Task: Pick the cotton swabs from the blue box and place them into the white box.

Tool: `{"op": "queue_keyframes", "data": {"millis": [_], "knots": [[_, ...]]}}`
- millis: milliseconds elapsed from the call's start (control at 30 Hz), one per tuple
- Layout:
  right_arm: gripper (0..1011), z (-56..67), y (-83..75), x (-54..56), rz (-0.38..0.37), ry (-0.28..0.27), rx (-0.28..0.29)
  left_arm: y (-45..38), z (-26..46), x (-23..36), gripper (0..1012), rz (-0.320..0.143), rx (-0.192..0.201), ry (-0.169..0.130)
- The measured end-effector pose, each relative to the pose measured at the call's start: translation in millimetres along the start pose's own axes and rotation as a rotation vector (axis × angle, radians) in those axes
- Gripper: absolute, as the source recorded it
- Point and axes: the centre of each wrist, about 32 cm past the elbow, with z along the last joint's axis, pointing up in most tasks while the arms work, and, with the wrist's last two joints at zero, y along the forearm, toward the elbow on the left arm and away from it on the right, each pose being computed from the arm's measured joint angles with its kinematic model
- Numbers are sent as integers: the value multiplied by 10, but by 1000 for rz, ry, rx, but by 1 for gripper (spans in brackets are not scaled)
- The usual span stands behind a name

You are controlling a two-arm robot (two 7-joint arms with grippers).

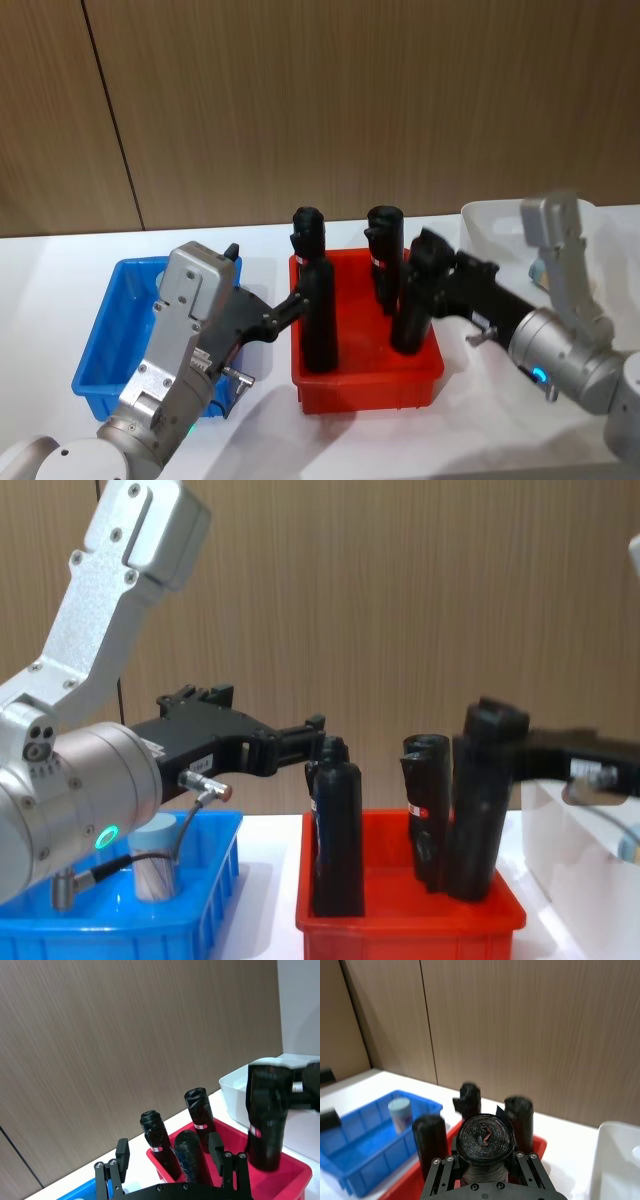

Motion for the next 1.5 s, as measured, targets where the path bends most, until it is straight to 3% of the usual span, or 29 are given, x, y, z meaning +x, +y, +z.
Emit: {"op": "queue_keyframes", "data": {"millis": [333, 667, 1033, 1500], "knots": [[497, 385, -81, 101, -54, -37, 115, 0, 0, 0, 1004, 0, 0, 0], [497, 592, -152, 292, -142, -81, 165, 0, 0, 0, 1004, 0, 0, 0], [497, 548, -179, 553, -240, -136, 134, 0, 0, 0, 1004, 0, 0, 0], [497, 312, -215, 809, -312, -157, 44, 0, 0, 0, 1004, 0, 0, 0]]}}
